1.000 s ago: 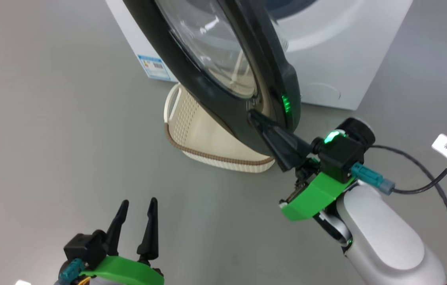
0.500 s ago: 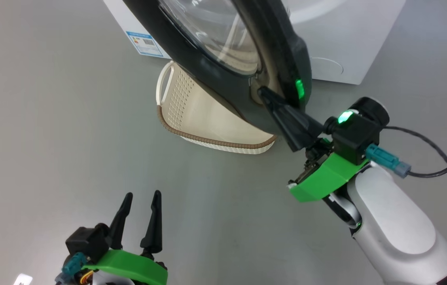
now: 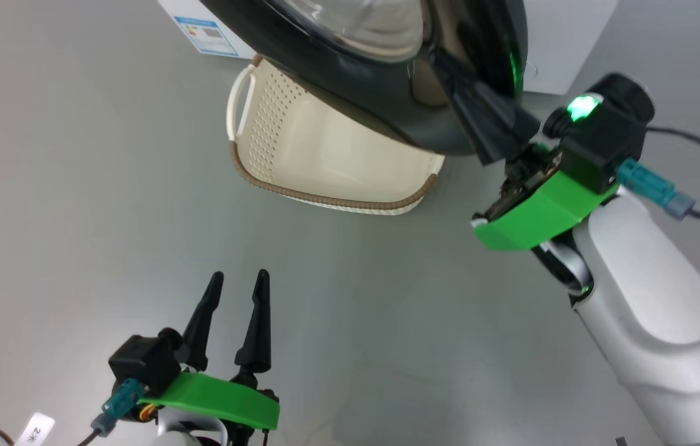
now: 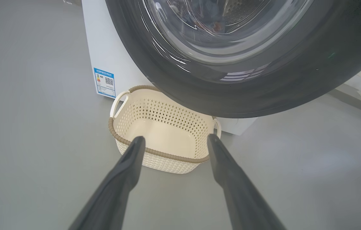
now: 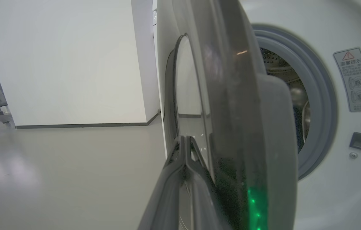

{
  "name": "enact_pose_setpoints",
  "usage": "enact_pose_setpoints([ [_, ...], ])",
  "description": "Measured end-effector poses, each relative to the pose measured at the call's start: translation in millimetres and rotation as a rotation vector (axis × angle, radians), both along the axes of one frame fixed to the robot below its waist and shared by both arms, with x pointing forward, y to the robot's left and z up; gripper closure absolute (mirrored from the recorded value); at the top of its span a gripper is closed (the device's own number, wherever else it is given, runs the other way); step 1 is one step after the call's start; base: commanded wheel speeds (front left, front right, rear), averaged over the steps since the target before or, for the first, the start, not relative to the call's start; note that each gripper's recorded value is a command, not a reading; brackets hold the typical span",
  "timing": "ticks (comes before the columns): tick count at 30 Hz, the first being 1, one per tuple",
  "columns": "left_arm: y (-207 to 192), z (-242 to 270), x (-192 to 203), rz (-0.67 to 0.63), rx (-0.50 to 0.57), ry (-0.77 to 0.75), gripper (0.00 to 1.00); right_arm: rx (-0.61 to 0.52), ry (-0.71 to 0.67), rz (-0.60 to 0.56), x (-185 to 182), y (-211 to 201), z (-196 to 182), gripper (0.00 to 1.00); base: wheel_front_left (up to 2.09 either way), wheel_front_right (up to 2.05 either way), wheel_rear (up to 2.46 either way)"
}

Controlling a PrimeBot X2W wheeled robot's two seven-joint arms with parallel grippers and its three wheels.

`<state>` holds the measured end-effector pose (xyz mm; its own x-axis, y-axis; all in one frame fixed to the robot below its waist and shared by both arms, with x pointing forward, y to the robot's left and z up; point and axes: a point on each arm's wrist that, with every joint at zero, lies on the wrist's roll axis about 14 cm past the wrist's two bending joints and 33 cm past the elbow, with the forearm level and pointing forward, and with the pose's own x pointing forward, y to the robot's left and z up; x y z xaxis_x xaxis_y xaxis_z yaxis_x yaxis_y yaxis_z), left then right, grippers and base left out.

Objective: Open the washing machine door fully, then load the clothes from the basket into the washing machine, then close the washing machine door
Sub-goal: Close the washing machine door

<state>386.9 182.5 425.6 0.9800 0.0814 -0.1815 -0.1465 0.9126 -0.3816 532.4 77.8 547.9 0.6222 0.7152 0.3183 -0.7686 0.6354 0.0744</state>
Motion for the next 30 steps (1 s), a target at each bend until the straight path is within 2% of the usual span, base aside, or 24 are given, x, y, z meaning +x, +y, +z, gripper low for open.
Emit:
enact_pose_setpoints([
  [6,-11.6,-7.4,10.4,-0.033,-0.012,0.01,0.0,0.002,-0.034,-0.042,21.3,-13.9,7.6,1.0,0.0,0.0,0.0],
  [15,-32.2,-17.8,26.6,-0.093,-0.029,0.023,0.0,-0.026,-0.039,-0.106,58.7,-34.8,-6.3,1.0,0.0,0.0,0.0],
  [30,-28.9,-35.3,31.3,-0.067,-0.036,0.071,0.0,-0.033,-0.108,-0.152,116.4,-40.3,-4.3,1.0,0.0,0.0,0.0],
])
